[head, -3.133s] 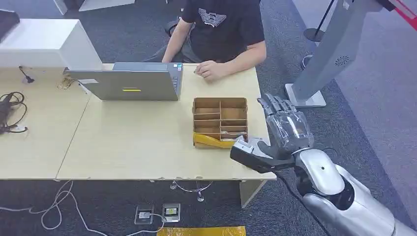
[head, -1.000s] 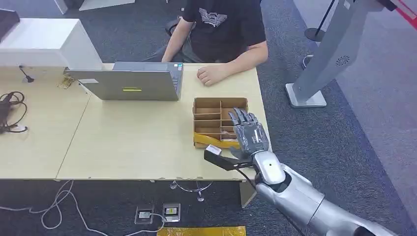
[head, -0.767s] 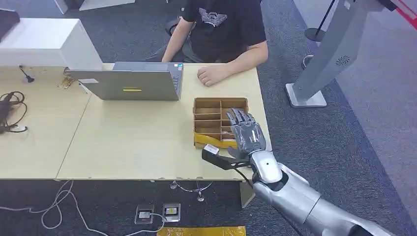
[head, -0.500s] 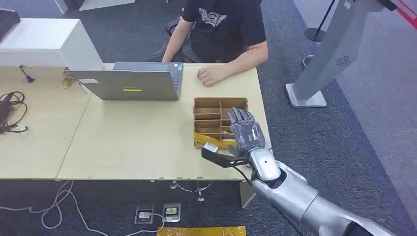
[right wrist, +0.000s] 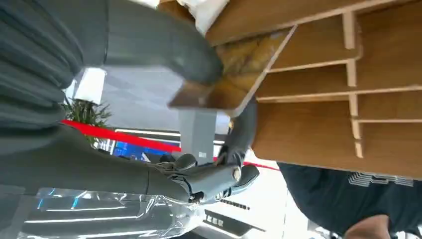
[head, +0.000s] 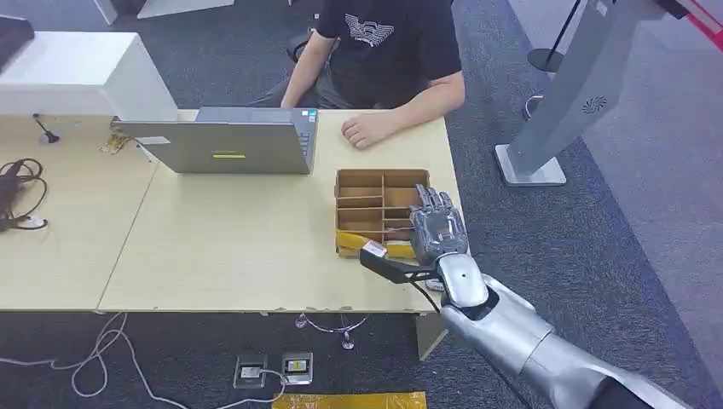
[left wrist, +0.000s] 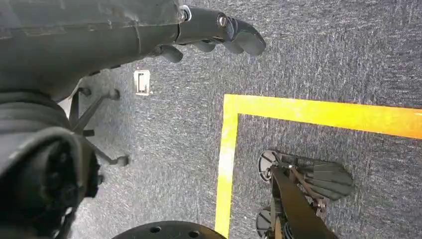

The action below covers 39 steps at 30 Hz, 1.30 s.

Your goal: Pass the card to the sensor for recognition and then transmit it.

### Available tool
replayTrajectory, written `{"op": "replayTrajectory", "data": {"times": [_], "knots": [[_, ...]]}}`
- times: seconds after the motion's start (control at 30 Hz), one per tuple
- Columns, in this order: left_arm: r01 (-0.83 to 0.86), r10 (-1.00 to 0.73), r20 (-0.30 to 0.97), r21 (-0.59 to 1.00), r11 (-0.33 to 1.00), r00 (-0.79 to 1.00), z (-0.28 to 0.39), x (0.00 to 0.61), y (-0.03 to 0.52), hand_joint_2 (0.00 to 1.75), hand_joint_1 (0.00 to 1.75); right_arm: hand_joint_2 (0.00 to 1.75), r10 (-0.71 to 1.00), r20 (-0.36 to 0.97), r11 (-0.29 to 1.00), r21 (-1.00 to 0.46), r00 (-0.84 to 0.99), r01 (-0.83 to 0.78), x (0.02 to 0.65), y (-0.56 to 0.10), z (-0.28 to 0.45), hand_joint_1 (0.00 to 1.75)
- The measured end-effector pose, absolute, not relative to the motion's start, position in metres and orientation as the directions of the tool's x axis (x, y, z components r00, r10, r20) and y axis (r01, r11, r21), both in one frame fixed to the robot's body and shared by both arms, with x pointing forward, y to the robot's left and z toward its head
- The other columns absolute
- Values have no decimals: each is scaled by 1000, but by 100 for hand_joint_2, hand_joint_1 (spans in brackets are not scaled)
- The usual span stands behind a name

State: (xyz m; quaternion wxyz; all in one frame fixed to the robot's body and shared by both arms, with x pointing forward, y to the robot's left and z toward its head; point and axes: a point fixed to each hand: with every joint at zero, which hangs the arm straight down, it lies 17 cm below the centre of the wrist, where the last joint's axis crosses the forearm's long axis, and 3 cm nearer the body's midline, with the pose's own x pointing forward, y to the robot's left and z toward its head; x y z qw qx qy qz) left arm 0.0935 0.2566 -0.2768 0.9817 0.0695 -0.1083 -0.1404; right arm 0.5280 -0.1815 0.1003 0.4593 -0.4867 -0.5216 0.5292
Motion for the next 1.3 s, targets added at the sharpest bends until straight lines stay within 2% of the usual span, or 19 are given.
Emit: {"op": "replayTrajectory", "data": {"times": [0.77,0.9,1.03,1.3], "knots": [[262,-293,193,170,950,937,-277,94,258,0,0,175,996,-8,-6,-1000,-84,31,533,-192,98,175],[269,-300,187,176,947,935,-277,93,261,0,0,175,996,-20,-9,-991,-88,133,538,-186,128,175],[282,-314,189,180,942,930,-277,93,261,0,0,175,985,-133,-96,-952,-111,289,546,-172,189,175],[302,-340,200,196,933,919,-277,96,264,0,0,175,977,-190,-119,-859,-93,499,548,-162,299,175]]}}
